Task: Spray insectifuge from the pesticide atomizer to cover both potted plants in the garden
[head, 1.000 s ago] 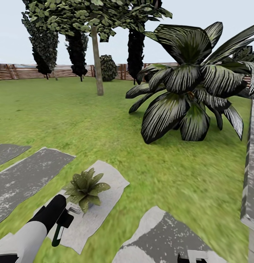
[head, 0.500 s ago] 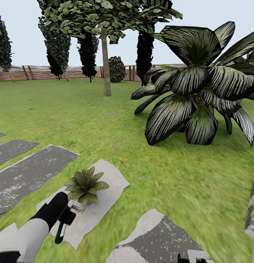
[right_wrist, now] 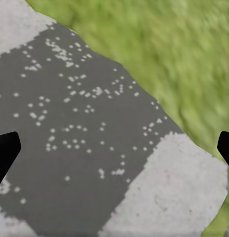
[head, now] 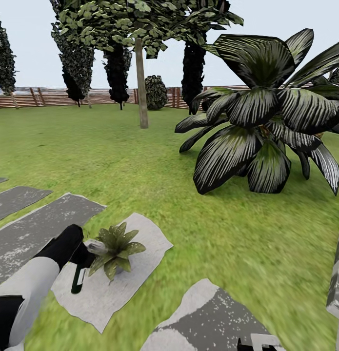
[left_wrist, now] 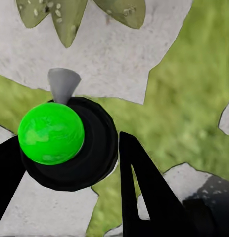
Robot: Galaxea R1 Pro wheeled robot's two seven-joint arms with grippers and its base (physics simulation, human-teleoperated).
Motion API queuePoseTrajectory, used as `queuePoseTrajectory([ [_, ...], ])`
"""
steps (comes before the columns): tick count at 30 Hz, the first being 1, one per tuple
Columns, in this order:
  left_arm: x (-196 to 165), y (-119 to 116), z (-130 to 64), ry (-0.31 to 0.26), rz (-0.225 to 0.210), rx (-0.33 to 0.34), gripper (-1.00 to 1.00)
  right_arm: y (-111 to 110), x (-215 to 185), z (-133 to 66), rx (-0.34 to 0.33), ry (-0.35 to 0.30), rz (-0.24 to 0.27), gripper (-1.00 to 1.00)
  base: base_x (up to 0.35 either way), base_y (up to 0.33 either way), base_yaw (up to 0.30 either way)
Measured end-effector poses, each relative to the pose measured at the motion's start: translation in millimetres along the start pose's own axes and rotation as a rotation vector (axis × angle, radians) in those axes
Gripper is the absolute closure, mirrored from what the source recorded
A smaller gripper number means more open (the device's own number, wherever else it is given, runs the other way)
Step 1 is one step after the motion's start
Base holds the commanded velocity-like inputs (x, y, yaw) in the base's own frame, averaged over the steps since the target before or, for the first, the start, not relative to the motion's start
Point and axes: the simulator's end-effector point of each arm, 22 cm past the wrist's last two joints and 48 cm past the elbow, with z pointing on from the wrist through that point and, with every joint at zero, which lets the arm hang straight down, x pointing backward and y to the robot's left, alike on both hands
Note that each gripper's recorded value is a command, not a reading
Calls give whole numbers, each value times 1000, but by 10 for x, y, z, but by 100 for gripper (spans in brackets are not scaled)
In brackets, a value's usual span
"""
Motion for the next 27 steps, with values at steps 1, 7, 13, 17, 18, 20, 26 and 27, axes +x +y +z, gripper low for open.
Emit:
queuePoseTrajectory([
  [1,64,121,-29,10,-3,4,100,1,1,0,0,0,0,-100,0,0,0],
  [7,274,231,-33,71,35,11,100,-1,0,0,0,0,0,-100,0,0,0],
  [13,329,175,1,89,47,19,100,20,-1,-5,-2,0,2,-100,3,0,64],
  [17,328,181,-8,88,43,18,100,13,-2,-4,-1,0,3,-100,171,-104,254],
  [18,325,182,-11,88,43,18,100,14,-2,-4,-1,0,2,-100,228,-153,273],
  [20,329,183,-9,89,43,18,100,11,-2,-4,-1,0,2,-100,238,-162,276],
  [26,334,172,-1,90,45,18,100,9,-3,-4,0,-1,2,-100,222,-194,170],
  [27,334,171,0,91,46,18,100,8,-2,-3,0,-1,2,-100,143,-242,23],
])
